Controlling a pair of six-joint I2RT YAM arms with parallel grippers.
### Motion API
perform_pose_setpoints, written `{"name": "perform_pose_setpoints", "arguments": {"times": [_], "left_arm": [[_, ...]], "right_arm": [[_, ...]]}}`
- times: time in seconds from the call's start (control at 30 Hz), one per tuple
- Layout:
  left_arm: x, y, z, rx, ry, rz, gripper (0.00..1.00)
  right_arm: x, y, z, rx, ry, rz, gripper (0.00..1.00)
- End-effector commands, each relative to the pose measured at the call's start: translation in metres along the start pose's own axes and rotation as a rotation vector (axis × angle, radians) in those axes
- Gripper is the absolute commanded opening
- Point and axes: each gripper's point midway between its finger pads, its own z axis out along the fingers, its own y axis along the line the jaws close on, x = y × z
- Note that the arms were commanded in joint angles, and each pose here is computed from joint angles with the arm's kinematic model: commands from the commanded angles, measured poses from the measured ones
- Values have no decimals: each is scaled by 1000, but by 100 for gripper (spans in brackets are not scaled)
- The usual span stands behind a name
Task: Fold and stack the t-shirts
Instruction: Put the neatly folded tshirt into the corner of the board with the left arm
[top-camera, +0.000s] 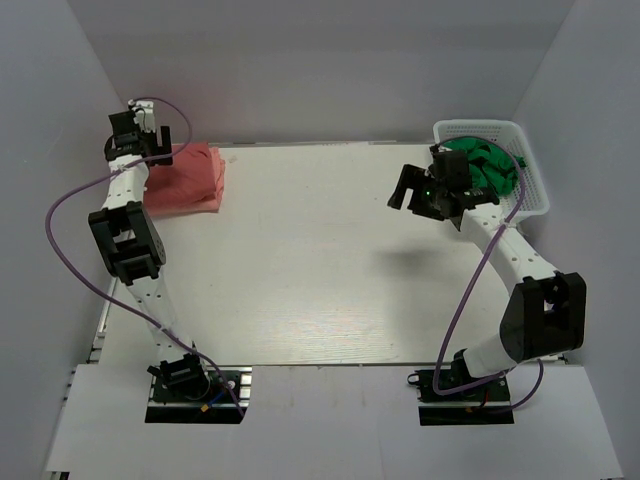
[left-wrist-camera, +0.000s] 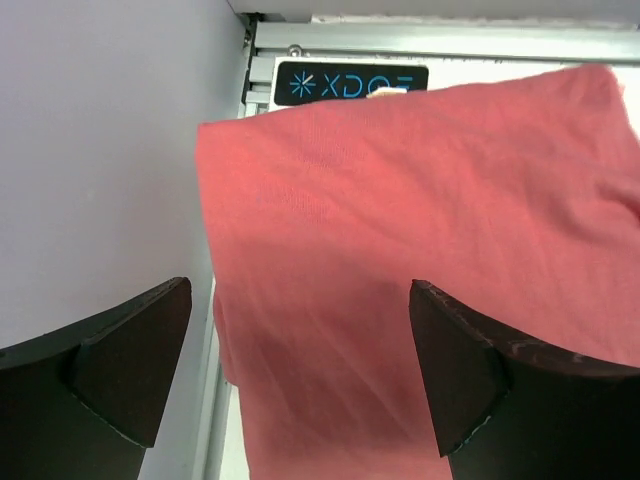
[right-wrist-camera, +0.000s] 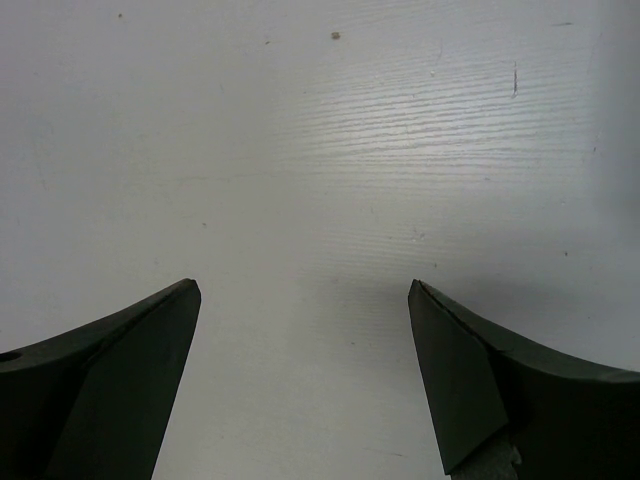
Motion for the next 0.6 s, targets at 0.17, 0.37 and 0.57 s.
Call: {"name": "perform_pose_setpoints", "arguments": {"times": [0.17, 0.37, 0.57], "left_arm": [[-50, -9, -27, 50, -134, -139, 100], [-38, -47, -10, 165, -70, -258, 100], [-7, -69, 23, 230, 78, -362, 100]], "right_arm": [[4, 0, -1, -8, 11, -6, 91], [8, 1, -1, -22, 8, -2, 91], [8, -7, -6, 7, -15, -10, 91]]}}
